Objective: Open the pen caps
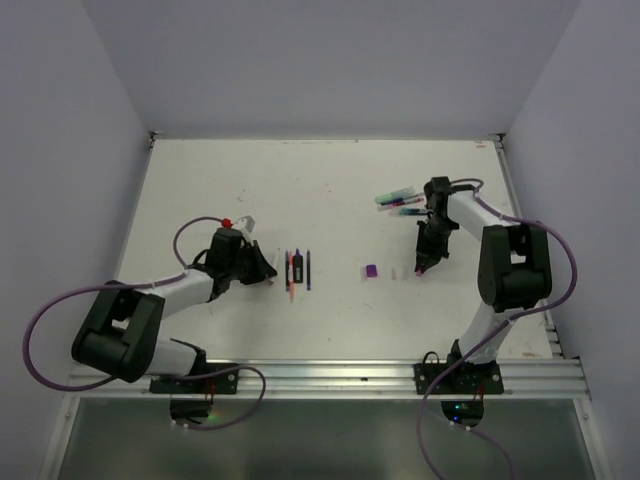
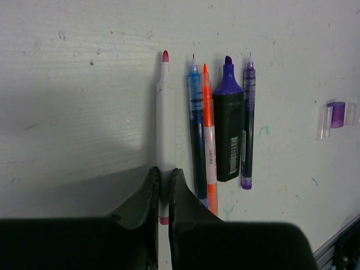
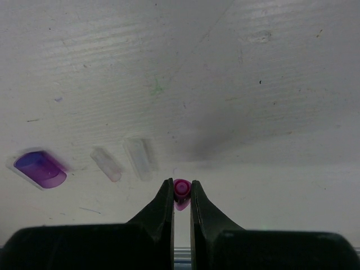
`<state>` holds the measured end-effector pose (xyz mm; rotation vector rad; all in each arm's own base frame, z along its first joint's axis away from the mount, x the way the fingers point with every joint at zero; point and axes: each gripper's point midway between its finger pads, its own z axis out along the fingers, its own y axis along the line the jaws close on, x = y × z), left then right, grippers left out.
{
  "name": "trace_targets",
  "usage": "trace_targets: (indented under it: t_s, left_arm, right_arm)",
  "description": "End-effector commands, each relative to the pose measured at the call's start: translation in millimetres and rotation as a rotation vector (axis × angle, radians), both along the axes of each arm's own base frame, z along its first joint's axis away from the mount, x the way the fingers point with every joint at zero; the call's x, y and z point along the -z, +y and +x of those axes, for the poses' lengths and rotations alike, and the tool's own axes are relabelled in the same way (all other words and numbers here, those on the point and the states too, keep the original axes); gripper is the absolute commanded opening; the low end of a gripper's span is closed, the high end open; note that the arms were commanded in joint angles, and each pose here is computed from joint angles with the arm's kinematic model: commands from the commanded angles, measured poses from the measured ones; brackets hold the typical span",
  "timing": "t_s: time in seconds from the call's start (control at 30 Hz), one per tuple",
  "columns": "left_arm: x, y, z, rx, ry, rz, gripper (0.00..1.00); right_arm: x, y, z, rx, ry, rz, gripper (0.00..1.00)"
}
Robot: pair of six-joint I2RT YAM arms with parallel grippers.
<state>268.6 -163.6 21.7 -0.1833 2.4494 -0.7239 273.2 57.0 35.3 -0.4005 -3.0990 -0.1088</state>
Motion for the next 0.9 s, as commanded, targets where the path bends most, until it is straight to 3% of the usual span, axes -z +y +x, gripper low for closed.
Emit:
trace_targets:
  t_s: [0.0, 0.43, 0.6, 0.87]
  left_arm:
    - [-7, -12, 5, 0.011, -0.033, -0.058, 0.00]
    - [15, -22, -17, 0.018, 0.095, -0.128, 0.03]
    - [17, -25, -22, 0.027, 0.116, -0.154, 0.17]
    - [17, -26, -25, 0.038, 0.128, -0.158, 0.27]
  right_arm:
    - [5, 4, 8, -0.030, -0.035, 0.026, 0.00]
    - [27, 14, 7, -0.030, 0.016, 0.078, 0.04]
    - [27, 14, 8, -0.030, 0.012, 0.081, 0.14]
    - [14, 17, 13, -0.025, -0.024, 0.096, 0.28]
